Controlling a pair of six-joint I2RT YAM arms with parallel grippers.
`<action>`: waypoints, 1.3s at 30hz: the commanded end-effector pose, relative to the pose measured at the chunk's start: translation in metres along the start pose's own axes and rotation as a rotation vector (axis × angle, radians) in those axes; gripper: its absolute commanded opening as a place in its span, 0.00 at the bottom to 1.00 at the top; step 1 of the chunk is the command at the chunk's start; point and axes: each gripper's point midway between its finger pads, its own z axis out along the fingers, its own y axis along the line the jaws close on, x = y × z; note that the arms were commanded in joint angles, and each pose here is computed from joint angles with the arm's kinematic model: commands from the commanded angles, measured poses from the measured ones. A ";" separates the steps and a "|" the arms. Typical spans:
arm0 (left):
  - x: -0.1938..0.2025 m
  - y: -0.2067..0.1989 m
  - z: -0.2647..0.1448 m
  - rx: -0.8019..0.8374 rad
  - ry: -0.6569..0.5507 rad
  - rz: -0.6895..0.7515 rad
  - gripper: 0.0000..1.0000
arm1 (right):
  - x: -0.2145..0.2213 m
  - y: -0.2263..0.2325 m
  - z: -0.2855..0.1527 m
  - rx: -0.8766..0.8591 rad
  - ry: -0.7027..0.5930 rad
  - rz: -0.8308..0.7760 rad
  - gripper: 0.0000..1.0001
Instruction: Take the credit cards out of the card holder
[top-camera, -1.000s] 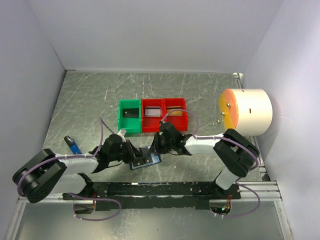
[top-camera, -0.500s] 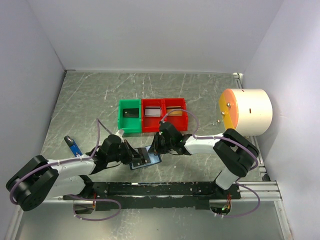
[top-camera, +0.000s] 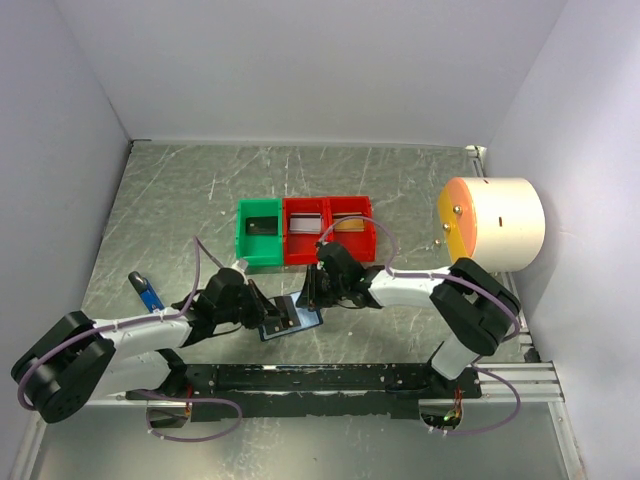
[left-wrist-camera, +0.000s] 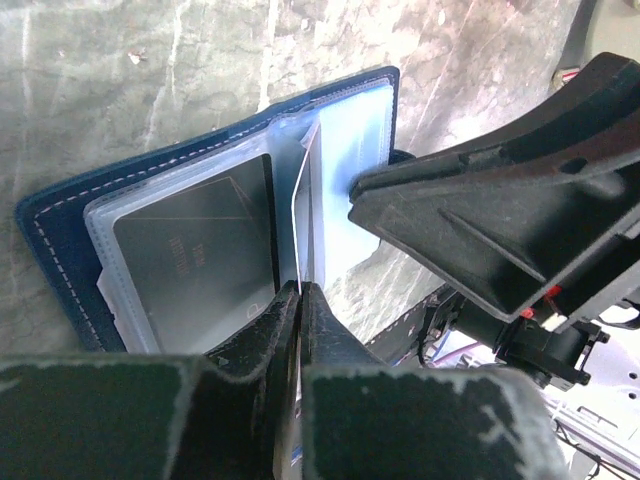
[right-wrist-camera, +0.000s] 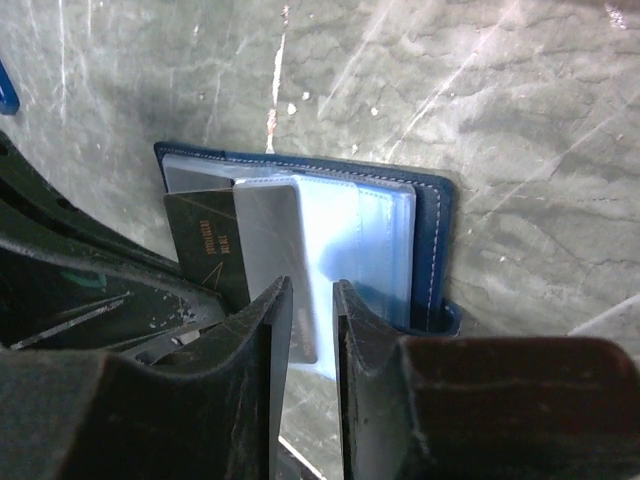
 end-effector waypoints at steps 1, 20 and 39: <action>-0.008 -0.008 0.002 0.009 -0.024 0.027 0.12 | -0.004 0.018 -0.015 -0.039 0.014 -0.075 0.25; -0.005 -0.018 0.005 0.072 -0.008 0.031 0.30 | 0.033 -0.030 0.007 0.107 0.126 0.015 0.25; -0.023 0.008 -0.018 -0.115 -0.121 0.055 0.07 | 0.010 -0.048 -0.001 0.222 0.055 -0.009 0.24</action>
